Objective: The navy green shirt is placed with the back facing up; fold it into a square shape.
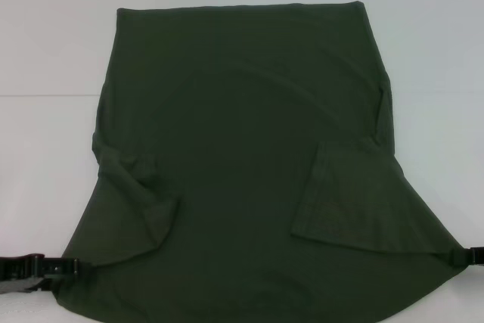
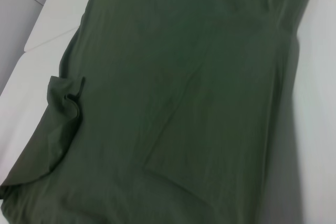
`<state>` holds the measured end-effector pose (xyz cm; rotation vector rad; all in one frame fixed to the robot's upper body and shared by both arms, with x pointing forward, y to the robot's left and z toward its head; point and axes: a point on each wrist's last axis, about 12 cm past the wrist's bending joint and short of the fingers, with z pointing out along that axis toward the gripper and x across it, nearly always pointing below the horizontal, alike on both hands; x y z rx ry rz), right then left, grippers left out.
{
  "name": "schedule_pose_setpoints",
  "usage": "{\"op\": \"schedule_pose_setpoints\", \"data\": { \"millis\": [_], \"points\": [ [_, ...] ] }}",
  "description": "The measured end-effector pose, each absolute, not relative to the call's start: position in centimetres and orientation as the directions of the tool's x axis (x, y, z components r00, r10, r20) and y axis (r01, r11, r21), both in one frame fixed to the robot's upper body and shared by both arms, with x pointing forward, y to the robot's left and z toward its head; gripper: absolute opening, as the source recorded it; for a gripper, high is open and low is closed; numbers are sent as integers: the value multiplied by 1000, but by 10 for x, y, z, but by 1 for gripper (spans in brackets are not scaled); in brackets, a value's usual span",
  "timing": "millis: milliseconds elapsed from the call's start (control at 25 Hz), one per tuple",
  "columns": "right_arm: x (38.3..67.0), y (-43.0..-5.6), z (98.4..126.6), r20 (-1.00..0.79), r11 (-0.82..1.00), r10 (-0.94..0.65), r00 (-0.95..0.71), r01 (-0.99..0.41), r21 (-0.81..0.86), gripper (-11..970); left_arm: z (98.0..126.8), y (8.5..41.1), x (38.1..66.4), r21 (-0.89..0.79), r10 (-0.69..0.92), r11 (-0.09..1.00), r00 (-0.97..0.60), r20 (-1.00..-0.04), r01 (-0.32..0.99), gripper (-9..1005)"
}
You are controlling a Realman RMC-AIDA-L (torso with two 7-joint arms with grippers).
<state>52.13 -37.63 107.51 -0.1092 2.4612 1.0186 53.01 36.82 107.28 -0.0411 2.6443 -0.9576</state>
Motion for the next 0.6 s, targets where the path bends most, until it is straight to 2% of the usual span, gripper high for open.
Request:
{"op": "schedule_pose_setpoints", "data": {
  "millis": [600],
  "points": [
    [521, -375, 1075, -448, 715, 107, -888, -244, 655, 45, 1072, 357, 536, -619, -99, 779, -954, -283, 103, 808]
  ]
}}
